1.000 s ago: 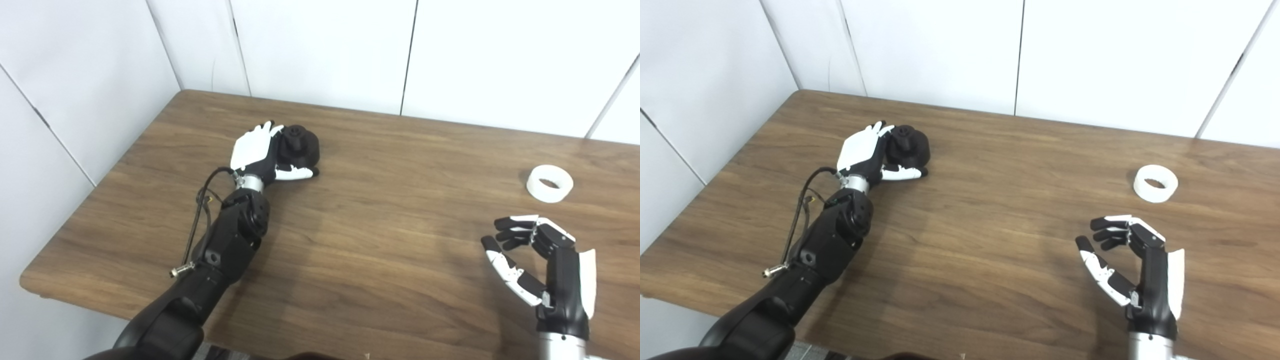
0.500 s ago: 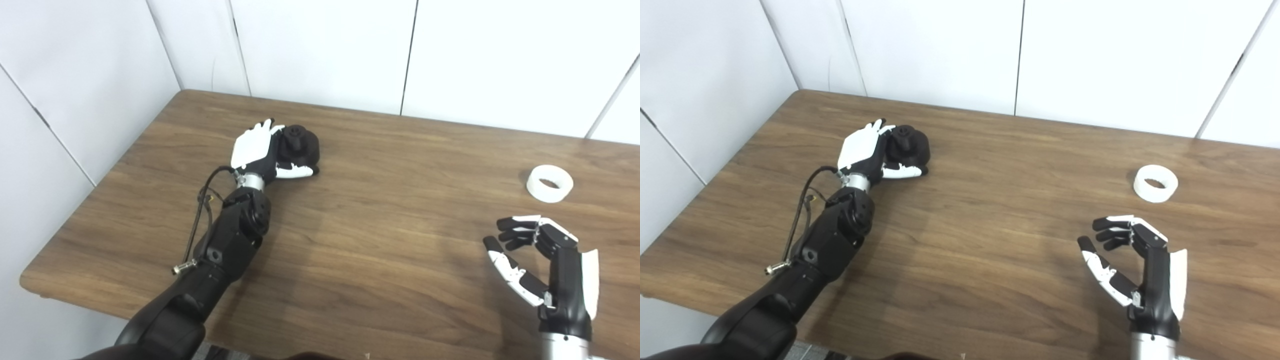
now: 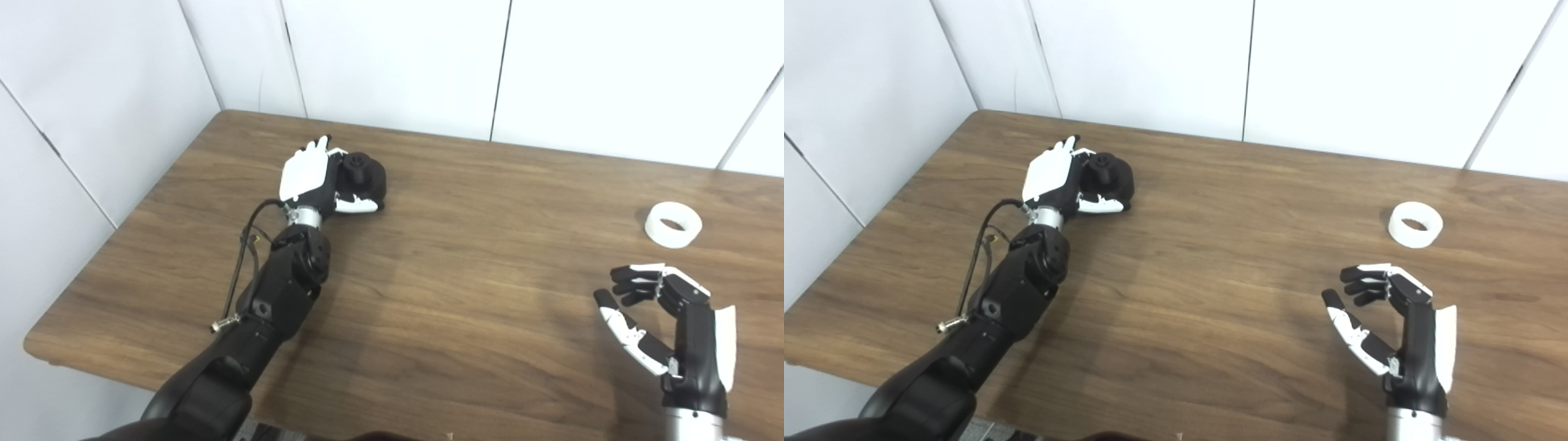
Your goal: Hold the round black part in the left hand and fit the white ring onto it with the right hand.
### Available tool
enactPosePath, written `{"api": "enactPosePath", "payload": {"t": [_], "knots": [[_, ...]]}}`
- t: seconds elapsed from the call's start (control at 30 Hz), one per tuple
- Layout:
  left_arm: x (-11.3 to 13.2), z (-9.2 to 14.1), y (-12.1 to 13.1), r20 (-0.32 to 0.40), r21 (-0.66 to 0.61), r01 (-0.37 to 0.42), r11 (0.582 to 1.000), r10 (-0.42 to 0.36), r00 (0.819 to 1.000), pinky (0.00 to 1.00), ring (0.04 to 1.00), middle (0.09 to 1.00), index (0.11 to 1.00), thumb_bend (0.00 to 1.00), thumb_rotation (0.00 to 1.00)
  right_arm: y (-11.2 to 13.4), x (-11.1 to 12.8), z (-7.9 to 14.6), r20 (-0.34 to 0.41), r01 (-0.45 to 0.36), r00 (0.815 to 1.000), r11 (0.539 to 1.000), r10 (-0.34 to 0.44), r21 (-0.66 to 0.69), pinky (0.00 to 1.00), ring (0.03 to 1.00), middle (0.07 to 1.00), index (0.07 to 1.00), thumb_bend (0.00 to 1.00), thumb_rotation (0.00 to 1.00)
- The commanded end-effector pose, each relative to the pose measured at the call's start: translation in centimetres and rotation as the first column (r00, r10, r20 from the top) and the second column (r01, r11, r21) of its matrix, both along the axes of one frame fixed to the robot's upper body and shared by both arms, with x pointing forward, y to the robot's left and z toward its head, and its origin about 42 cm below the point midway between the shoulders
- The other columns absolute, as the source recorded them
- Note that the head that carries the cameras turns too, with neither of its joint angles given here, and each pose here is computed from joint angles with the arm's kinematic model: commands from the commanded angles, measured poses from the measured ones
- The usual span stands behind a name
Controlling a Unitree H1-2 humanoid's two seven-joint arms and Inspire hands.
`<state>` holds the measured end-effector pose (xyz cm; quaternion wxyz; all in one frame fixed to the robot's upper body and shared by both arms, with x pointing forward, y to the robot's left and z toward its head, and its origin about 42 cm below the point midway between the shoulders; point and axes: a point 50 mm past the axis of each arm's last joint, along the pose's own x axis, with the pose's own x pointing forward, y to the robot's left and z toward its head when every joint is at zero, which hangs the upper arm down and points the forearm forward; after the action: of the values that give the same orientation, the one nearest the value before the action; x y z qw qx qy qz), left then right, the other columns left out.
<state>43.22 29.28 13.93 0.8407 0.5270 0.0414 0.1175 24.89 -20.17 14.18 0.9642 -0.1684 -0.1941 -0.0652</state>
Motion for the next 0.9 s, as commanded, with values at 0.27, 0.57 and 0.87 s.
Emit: {"api": "enactPosePath", "payload": {"t": [0.27,0.57,0.87], "knots": [[0.8,2.5,1.1,0.086,0.016,-0.005,1.0,0.004,0.996,1.0,1.0,1.0,0.641,0.77,0.36,0.0,-1.5,-1.5,-0.046,0.038,0.998,0.999,-0.036,0.026,0.39,0.494,0.573,0.493,0.5,0.15],[-0.7,1.6,-1.2,0.086,-0.024,0.077,0.997,-0.075,0.994,1.0,1.0,1.0,0.636,0.85,0.36,0.2,-1.3,-1.5,-0.043,0.033,0.999,0.999,-0.032,0.026,0.39,0.485,0.565,0.493,0.5,0.15],[-2.7,0.8,-3.6,0.051,-0.073,0.152,0.986,-0.148,0.988,1.0,1.0,1.0,0.65,0.86,0.34,0.2,-1.3,-1.4,-0.046,0.031,0.999,0.999,-0.03,0.024,0.39,0.49,0.567,0.493,0.5,0.15]]}}
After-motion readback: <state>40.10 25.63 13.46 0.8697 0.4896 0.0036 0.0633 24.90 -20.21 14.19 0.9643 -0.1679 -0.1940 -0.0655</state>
